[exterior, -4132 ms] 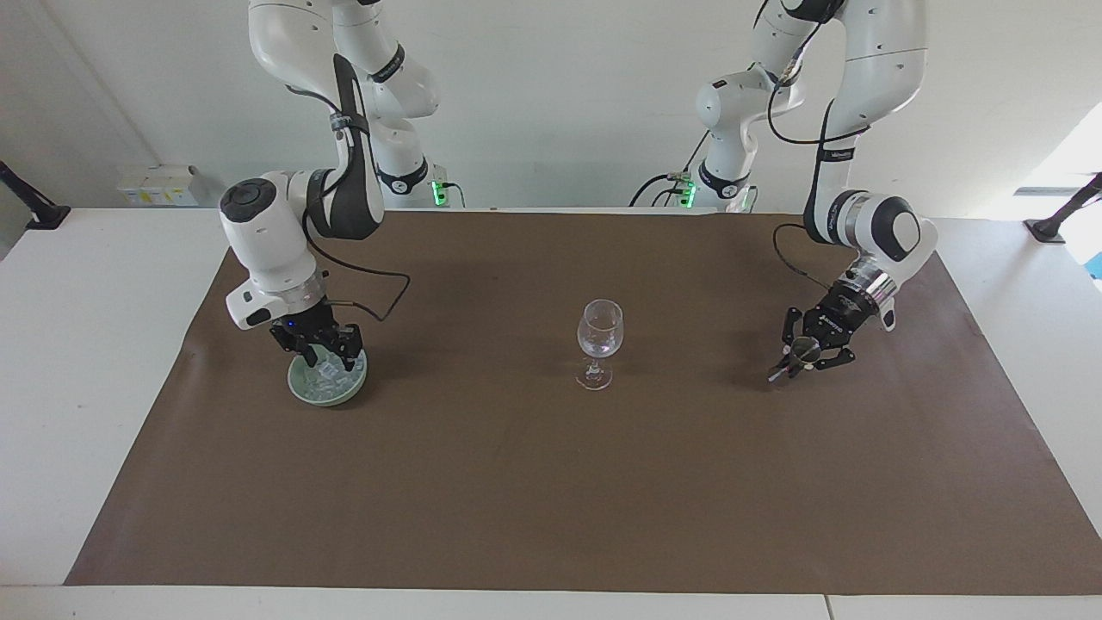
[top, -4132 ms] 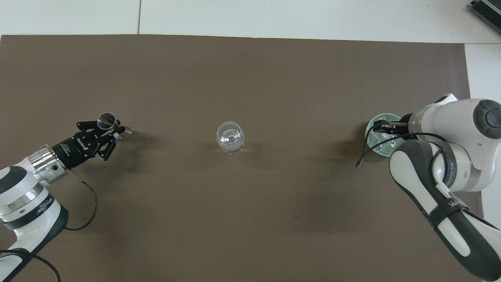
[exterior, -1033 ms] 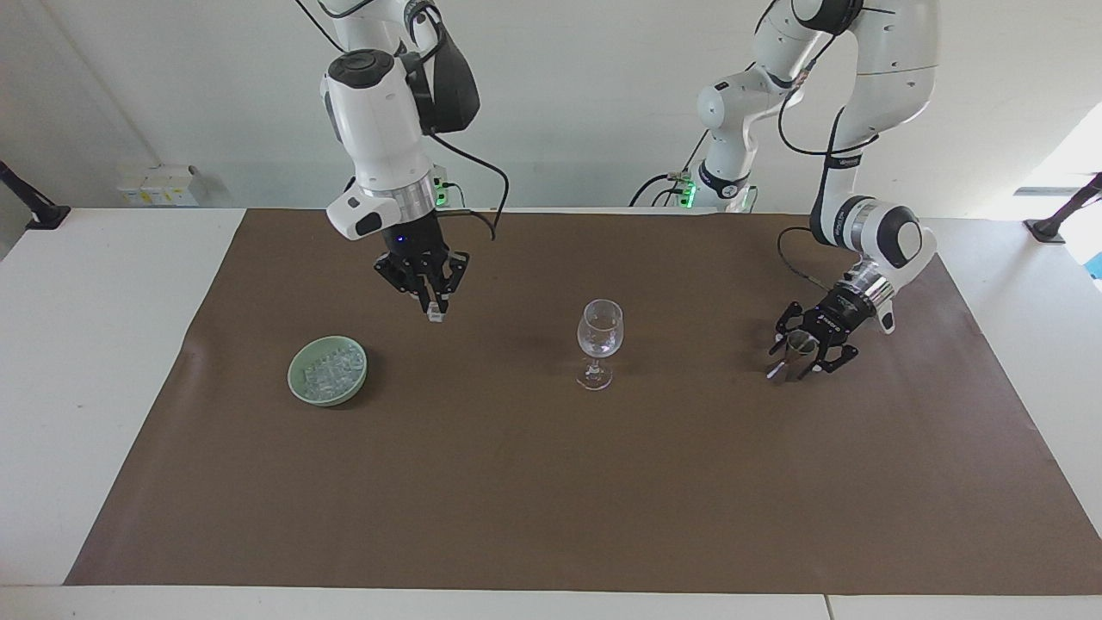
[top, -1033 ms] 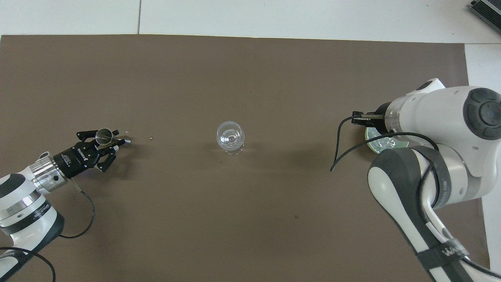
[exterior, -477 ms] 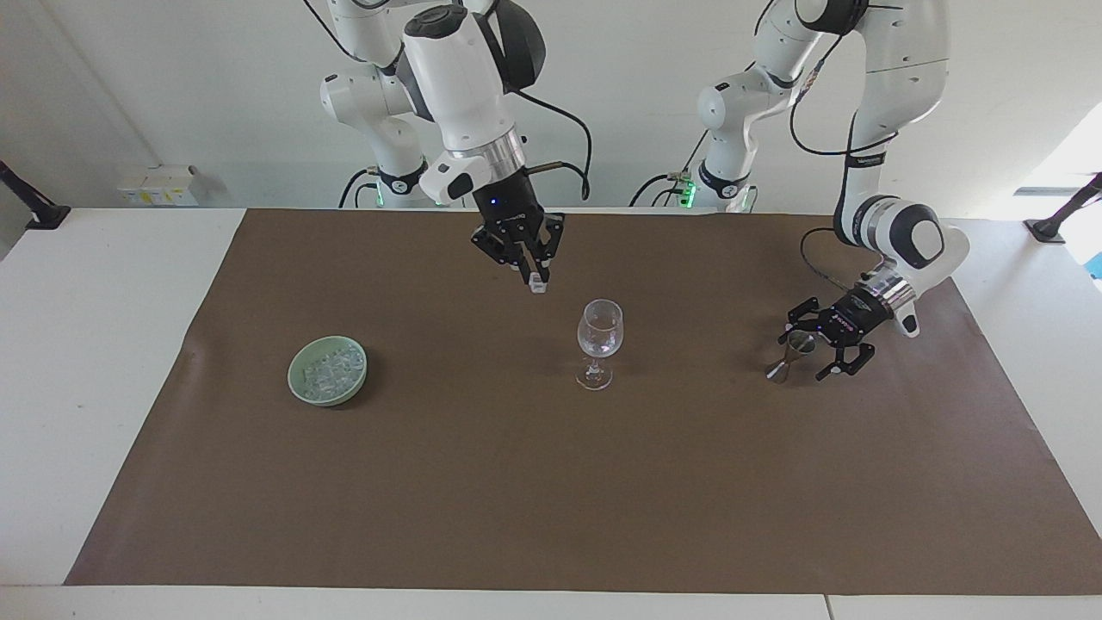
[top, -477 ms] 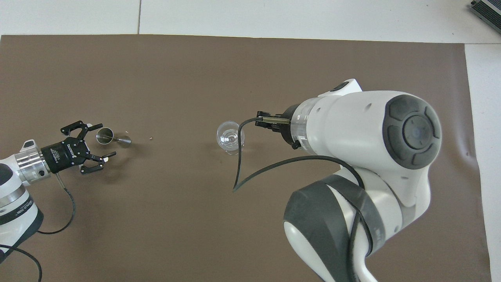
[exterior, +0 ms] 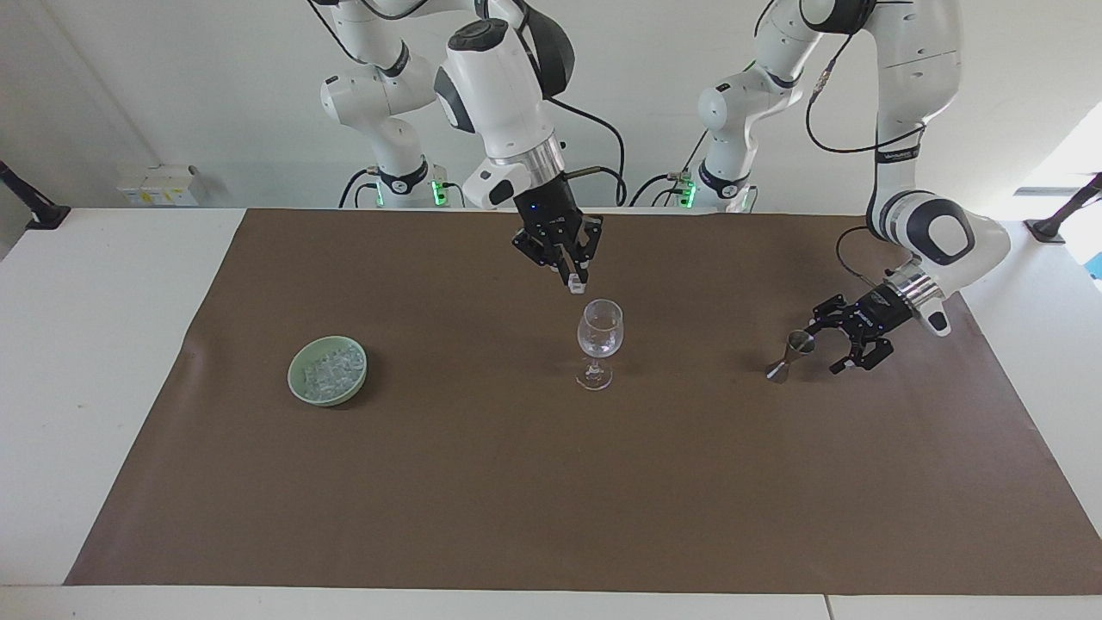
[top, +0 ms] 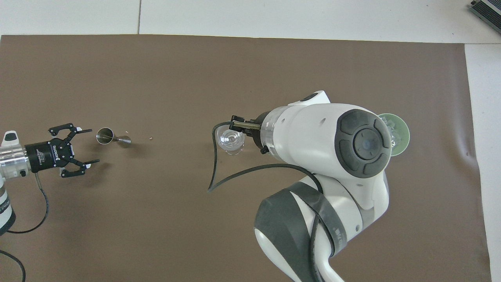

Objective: Pour wine and add ice with both arms

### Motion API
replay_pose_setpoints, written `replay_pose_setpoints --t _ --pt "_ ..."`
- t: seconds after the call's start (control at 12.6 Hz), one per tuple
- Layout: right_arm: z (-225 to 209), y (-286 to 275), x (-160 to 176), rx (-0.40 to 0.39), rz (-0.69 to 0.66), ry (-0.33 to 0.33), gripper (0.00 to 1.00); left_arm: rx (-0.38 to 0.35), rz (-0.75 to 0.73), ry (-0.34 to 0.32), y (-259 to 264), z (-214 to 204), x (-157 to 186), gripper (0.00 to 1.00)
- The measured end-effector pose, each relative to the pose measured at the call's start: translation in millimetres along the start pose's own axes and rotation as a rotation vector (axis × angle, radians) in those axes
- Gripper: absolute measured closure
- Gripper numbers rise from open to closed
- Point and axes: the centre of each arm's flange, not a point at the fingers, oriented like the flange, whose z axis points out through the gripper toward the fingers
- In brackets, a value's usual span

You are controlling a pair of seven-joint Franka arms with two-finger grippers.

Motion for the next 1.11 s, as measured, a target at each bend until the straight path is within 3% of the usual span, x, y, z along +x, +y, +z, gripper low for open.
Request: replay_pose_setpoints --t 0.32,1.11 --pt "20 -7 -6 0.005 -0.002 -0.007 0.78 0.100 0.217 0.123 32 -33 -14 0.00" --pt "57 -4 -5 0.018 0.032 -0.034 0.78 0.317 0.805 0.378 107 -84 -115 0.00"
